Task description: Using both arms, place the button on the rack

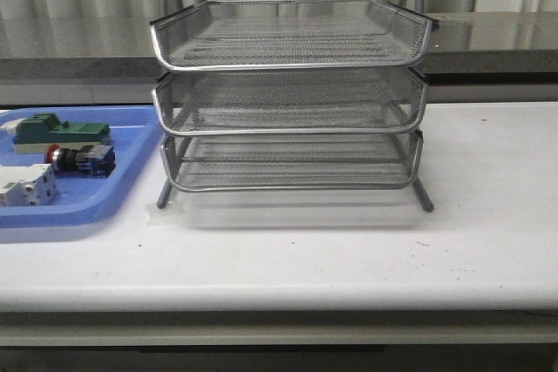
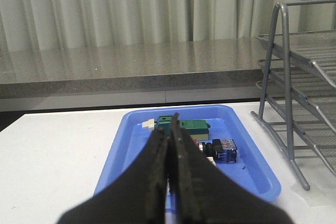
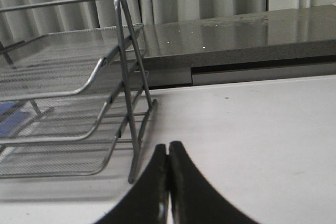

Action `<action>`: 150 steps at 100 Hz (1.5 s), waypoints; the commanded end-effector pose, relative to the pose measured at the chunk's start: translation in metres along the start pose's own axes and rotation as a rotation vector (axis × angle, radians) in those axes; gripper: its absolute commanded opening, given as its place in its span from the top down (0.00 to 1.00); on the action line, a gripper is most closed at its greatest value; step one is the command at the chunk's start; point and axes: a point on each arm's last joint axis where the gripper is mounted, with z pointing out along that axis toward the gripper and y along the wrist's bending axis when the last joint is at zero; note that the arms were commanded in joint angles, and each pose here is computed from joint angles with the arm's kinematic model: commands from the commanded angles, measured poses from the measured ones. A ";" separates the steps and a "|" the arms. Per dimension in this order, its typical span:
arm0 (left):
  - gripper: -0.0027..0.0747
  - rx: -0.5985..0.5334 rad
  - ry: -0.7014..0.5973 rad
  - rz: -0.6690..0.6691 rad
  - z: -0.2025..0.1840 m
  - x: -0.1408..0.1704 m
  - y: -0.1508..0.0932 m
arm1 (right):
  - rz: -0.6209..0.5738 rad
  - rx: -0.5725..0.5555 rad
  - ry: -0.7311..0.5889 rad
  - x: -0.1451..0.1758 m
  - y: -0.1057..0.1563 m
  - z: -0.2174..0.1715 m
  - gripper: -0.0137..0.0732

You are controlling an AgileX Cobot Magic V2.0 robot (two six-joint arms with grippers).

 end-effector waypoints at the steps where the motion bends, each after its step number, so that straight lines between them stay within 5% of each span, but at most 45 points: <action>1: 0.99 -0.008 -0.064 -0.007 -0.002 0.006 0.000 | 0.053 -0.018 -0.109 -0.033 0.005 -0.004 0.91; 51: 0.99 -0.008 -0.064 -0.007 -0.002 0.006 0.000 | 0.069 -0.004 0.510 -0.105 0.024 0.058 0.91; 66: 0.99 -0.008 -0.064 -0.007 -0.002 0.006 0.000 | 0.107 0.004 0.543 -0.101 0.024 0.083 0.91; 97: 0.99 -0.008 -0.064 -0.007 -0.002 0.006 0.000 | 0.398 -0.001 0.643 -0.080 0.031 0.119 0.90; 130: 0.99 -0.008 -0.064 -0.007 -0.002 0.006 0.000 | 0.550 0.000 0.747 -0.056 0.034 0.145 0.59; 150: 0.99 -0.008 -0.064 -0.007 -0.002 0.006 0.000 | 0.606 -0.052 0.735 -0.049 0.038 0.160 0.55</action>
